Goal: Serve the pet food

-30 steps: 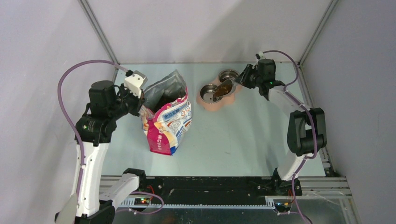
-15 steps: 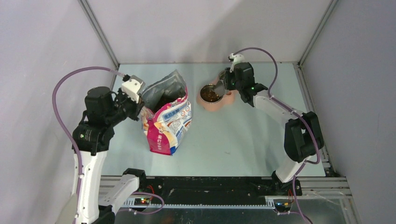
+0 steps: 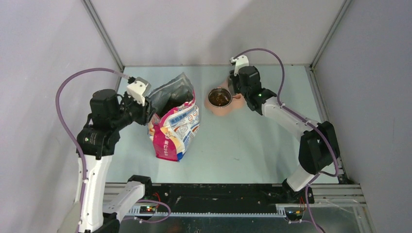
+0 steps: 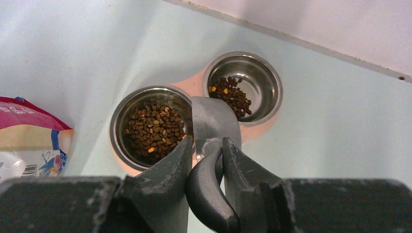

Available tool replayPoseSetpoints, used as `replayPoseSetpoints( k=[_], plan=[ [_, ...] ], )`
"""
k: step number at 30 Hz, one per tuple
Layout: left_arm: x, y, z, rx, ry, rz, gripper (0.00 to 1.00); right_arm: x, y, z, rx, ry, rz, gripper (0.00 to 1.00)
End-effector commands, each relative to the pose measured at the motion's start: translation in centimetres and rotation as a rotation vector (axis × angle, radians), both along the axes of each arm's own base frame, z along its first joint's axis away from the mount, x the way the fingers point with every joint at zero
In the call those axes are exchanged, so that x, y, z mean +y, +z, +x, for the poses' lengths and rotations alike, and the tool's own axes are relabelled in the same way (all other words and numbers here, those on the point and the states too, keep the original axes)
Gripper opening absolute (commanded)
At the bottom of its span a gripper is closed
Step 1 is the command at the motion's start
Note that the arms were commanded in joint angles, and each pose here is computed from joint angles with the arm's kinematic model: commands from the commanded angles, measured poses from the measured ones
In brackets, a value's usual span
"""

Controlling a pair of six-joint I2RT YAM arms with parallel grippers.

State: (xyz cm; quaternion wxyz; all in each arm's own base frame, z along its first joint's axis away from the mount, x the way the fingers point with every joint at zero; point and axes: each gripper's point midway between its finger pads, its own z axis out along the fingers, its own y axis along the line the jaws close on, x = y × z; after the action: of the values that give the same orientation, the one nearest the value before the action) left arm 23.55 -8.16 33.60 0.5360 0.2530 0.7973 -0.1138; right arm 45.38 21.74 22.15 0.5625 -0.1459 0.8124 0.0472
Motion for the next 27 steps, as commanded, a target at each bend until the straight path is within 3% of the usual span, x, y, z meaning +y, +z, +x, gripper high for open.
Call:
replayPoseSetpoints(
  k=[1,5,9,14,20,27],
  plan=[
    [-0.4,2.9,1.0,-0.053,0.006,-0.055,0.50,-1.3,6.1,-0.3,-0.094,-0.033,0.079,0.00],
    [-0.3,3.7,2.5,-0.048,0.045,-0.076,0.59,-2.6,8.7,-0.7,-0.070,-0.031,0.167,0.00],
    [-0.2,3.6,4.5,-0.019,0.078,-0.069,0.60,-5.3,10.0,-0.7,-0.023,-0.023,0.239,0.00],
    [0.6,3.3,7.3,0.009,0.129,0.034,0.60,-7.3,9.9,-1.8,0.048,0.114,0.312,0.00],
    [0.5,-0.3,8.5,0.134,0.118,0.111,0.59,-7.8,16.4,-6.0,-0.074,0.288,0.301,0.00],
    [0.9,-3.0,8.5,0.192,0.155,0.117,0.45,-3.1,24.4,-12.4,-0.219,0.492,0.275,0.00]
  ],
)
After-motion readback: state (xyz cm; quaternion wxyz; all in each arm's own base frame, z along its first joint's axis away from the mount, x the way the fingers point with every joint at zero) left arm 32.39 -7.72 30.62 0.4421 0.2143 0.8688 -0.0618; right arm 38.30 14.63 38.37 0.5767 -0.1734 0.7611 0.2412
